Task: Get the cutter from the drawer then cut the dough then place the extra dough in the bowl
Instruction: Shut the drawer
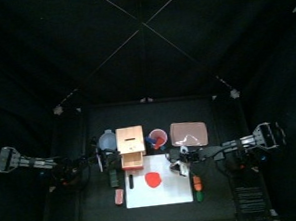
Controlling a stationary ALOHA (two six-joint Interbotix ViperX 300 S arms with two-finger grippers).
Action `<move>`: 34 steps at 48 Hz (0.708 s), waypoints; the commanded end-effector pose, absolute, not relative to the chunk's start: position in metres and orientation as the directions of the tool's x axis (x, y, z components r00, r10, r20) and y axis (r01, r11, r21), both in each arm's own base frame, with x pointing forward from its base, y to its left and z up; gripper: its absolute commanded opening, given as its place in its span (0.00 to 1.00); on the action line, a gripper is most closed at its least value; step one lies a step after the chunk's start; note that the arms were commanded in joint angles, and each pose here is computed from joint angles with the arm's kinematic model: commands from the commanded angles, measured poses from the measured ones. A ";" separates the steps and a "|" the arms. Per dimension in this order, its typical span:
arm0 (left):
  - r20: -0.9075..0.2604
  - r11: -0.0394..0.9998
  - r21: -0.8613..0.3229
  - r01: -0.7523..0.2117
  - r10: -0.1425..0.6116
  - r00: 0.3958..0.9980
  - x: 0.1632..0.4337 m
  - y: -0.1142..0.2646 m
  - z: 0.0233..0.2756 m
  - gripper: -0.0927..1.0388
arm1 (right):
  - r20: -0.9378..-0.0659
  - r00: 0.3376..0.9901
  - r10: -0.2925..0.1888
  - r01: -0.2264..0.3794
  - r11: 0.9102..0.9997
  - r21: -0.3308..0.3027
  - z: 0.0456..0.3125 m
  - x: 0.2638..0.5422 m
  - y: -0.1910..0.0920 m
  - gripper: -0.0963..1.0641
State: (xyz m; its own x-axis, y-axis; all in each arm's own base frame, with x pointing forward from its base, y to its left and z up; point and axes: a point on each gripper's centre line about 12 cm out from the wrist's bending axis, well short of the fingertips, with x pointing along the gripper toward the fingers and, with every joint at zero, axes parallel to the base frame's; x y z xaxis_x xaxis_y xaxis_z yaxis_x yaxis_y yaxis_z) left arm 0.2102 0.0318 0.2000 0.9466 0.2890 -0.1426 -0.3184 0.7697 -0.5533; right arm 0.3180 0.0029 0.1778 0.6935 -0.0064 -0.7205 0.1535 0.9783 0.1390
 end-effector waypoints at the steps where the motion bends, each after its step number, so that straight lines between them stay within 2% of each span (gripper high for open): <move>1: -0.091 0.750 -0.573 -0.330 0.342 0.935 0.218 0.043 0.219 0.79 | -0.643 0.766 -0.006 0.115 0.985 0.128 0.208 0.332 0.004 0.74; 8: -0.070 0.721 -0.585 -0.371 0.411 0.909 0.223 0.061 0.232 0.79 | -0.578 0.816 0.005 0.077 0.990 0.118 0.221 0.355 0.008 0.72; 12: -0.114 0.698 -0.587 -0.409 0.429 0.896 0.227 0.071 0.233 0.77 | -0.547 0.837 0.024 0.046 0.992 0.114 0.224 0.370 0.015 0.70; 15: -0.166 0.673 -0.592 -0.444 0.438 0.884 0.231 0.079 0.232 0.72 | -0.543 0.839 0.031 0.034 0.993 0.109 0.221 0.382 0.018 0.68; 20: -0.262 0.615 -0.600 -0.511 0.452 0.853 0.238 0.097 0.230 0.59 | -0.539 0.841 0.038 0.017 0.995 0.097 0.219 0.402 0.022 0.63; 26: -0.304 0.555 -0.604 -0.573 0.504 0.809 0.239 0.122 0.231 0.45 | -0.533 0.845 0.050 -0.006 0.997 0.083 0.216 0.429 0.029 0.55; 34: -0.317 0.479 -0.613 -0.628 0.579 0.751 0.232 0.149 0.231 0.44 | -0.533 0.845 0.056 -0.021 0.997 0.071 0.210 0.458 0.036 0.52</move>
State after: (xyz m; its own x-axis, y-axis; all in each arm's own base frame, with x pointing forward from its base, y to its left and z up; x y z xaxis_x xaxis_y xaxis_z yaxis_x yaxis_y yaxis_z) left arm 0.2324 0.1336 0.2211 0.7722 0.5384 -0.3376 -0.6173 0.5095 -0.5994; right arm 0.4429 0.0332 0.1905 0.8115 0.0505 -0.5822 -0.0155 0.9978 0.0650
